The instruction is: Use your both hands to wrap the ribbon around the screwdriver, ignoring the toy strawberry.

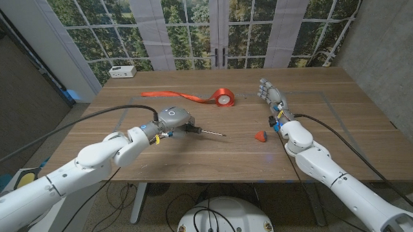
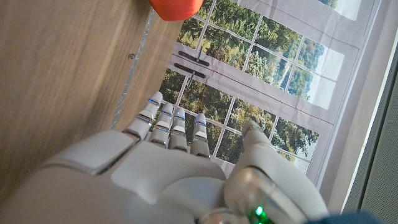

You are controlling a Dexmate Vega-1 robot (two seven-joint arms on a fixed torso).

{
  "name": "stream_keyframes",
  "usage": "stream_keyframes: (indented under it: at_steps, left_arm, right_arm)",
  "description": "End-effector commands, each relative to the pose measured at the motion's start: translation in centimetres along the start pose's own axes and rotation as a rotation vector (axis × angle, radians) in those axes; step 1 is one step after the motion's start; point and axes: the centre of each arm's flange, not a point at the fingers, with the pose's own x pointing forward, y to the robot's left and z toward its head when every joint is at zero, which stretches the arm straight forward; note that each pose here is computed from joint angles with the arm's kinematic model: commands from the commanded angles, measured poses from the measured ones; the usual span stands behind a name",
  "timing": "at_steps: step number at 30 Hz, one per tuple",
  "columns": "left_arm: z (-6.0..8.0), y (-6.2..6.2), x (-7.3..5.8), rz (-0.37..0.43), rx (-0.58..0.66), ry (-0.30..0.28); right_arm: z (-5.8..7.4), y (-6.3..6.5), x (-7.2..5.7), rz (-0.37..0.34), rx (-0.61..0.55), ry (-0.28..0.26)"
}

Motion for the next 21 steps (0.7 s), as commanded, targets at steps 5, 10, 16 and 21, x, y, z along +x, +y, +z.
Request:
stream_keyframes:
  at_steps: [5,10,16,21]
  left_arm:
    - [-1.8,2.0,-1.2,0.054,-0.044,0.092]
    - [-2.0,2.3,-1.3,0.043,-0.066,0.09]
    - [-2.3,2.5,-1.4,0.053,-0.073,0.106]
    - [-2.6,2.7,-1.3,0.048,-0.092,0.117]
  right_arm:
    - [2.1,0.7,1.6,0.061,-0.162,0.019]
    - [2.8,1.0,2.1,0.081,-0.237,0.035]
    - [3.8,1.4,2.9,0.117,-0.327,0.045]
    - [4.6,1.9,3.5,0.14,-0.408,0.046]
